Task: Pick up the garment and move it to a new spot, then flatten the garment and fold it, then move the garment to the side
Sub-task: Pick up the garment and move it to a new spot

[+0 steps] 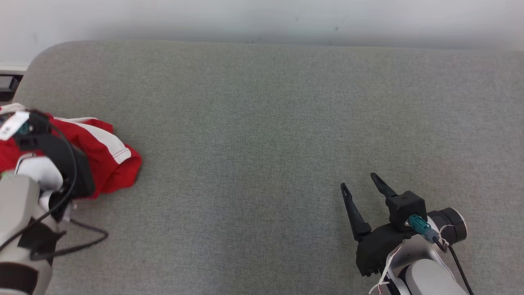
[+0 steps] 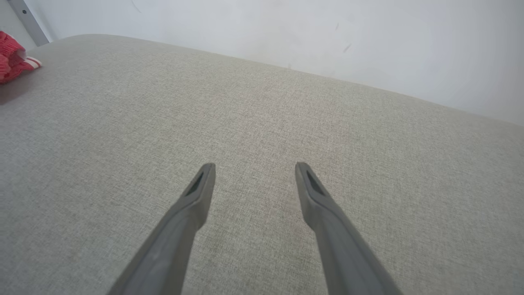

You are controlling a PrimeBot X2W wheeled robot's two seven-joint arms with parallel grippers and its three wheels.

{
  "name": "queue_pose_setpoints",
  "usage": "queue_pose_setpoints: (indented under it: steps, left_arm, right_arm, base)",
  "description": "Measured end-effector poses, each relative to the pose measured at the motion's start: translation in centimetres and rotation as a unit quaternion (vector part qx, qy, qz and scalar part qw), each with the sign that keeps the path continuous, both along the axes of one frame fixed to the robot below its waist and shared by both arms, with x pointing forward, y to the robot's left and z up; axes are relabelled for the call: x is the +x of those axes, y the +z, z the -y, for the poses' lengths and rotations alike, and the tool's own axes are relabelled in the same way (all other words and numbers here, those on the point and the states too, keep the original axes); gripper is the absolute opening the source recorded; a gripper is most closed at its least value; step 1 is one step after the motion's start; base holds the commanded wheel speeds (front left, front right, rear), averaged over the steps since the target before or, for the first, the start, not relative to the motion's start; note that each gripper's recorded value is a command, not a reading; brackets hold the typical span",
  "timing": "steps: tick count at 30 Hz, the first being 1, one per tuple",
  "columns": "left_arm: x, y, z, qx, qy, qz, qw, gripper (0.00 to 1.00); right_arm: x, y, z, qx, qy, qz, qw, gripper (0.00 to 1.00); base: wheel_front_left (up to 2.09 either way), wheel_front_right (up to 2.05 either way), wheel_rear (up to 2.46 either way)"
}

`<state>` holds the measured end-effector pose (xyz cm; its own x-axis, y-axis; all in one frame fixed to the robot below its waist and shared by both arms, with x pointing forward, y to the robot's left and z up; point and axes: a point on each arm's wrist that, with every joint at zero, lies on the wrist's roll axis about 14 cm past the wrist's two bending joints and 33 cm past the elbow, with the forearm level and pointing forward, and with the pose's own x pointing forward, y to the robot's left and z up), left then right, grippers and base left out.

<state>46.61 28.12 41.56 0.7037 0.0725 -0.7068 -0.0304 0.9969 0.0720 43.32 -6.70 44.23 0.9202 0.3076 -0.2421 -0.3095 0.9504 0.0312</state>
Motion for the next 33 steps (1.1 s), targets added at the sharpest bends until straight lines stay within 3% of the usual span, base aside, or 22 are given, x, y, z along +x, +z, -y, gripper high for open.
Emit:
queue_pose_setpoints:
  steps: [7, 15, 16, 17, 26, 33]
  left_arm:
    - [4.1, 6.9, 1.6, 0.020, -0.039, 0.119, 0.992, 0.00]
    - [2.4, 5.2, 0.7, 0.027, -0.031, 0.095, 0.995, 0.00]
    - [2.4, 5.0, 0.8, 0.024, -0.029, 0.092, 0.995, 0.38]
    - [2.4, 4.7, 0.8, 0.019, -0.027, 0.089, 0.995, 1.00]
    - [0.5, 0.9, -2.0, 0.046, -0.006, 0.005, 0.999, 1.00]
    - [-0.5, -1.5, -1.6, 0.040, -0.002, -0.055, 0.998, 1.00]
  right_arm:
    - [0.2, 1.2, -1.0, 0.009, 0.003, 0.012, 1.000, 1.00]
    - [-0.2, 2.3, -0.2, 0.011, -0.007, 0.024, 1.000, 1.00]
    - [-0.2, 2.3, 0.1, 0.011, -0.011, 0.026, 1.000, 1.00]
    - [-0.3, 2.2, 0.3, 0.010, -0.014, 0.025, 1.000, 1.00]
    - [-0.4, 0.9, 0.8, 0.008, -0.018, 0.005, 1.000, 1.00]
    - [-0.3, 0.7, 1.7, -0.001, -0.024, 0.003, 1.000, 1.00]
  base:
    - [0.00, 0.00, 0.00]
    - [0.00, 0.00, 0.00]
    - [0.00, 0.00, 0.00]
    - [0.00, 0.00, 0.00]
    - [0.00, 0.00, 0.00]
    - [0.00, 0.00, 0.00]
